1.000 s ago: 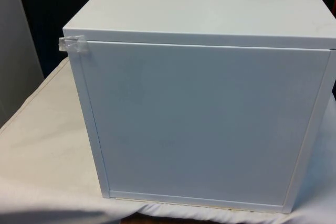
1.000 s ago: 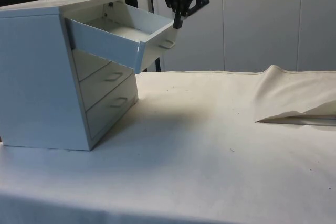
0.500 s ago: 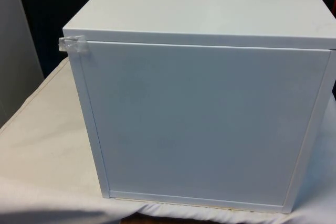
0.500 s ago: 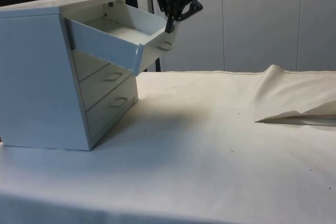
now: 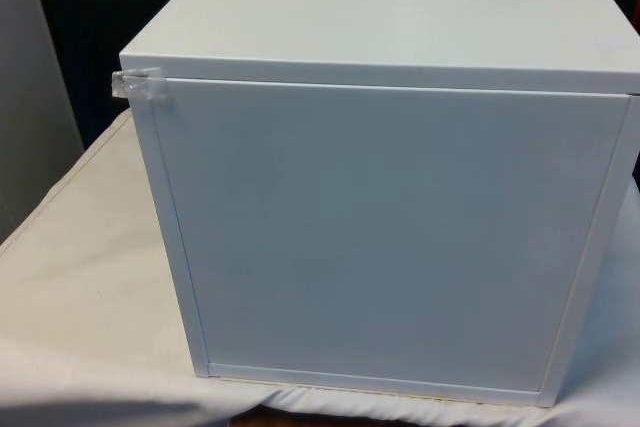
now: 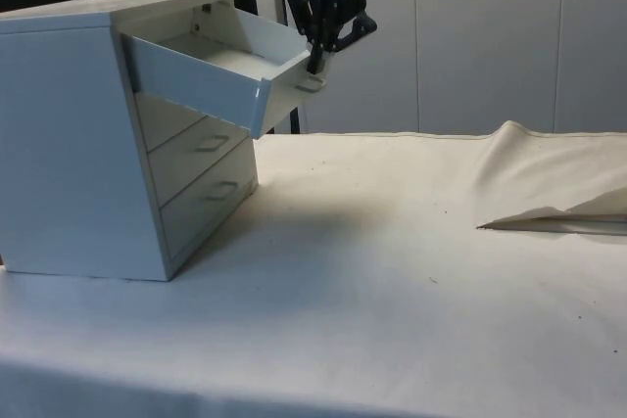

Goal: Open the drawer, then close it.

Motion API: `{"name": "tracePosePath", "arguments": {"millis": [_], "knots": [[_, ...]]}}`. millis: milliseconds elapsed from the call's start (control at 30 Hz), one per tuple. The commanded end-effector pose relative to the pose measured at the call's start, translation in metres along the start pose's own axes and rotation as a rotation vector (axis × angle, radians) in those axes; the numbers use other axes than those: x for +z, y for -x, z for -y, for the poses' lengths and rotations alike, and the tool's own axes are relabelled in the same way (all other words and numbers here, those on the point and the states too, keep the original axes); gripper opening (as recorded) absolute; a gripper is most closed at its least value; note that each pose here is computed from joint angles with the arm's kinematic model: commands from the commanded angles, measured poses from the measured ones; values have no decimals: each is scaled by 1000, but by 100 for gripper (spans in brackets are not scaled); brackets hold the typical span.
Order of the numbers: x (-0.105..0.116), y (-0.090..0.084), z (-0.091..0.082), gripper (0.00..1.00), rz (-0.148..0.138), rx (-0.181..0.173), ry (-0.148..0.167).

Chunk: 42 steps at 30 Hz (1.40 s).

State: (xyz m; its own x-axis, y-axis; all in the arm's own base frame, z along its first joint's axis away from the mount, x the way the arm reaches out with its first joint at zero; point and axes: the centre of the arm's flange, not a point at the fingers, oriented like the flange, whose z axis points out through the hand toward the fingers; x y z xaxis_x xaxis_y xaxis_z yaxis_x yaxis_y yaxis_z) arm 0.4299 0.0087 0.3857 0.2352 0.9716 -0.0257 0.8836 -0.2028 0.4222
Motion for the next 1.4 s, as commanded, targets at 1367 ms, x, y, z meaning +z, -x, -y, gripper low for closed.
{"name": "tracePosePath", "arguments": {"millis": [1367], "knots": [[1,0,-3,0,-26,3,28]]}}
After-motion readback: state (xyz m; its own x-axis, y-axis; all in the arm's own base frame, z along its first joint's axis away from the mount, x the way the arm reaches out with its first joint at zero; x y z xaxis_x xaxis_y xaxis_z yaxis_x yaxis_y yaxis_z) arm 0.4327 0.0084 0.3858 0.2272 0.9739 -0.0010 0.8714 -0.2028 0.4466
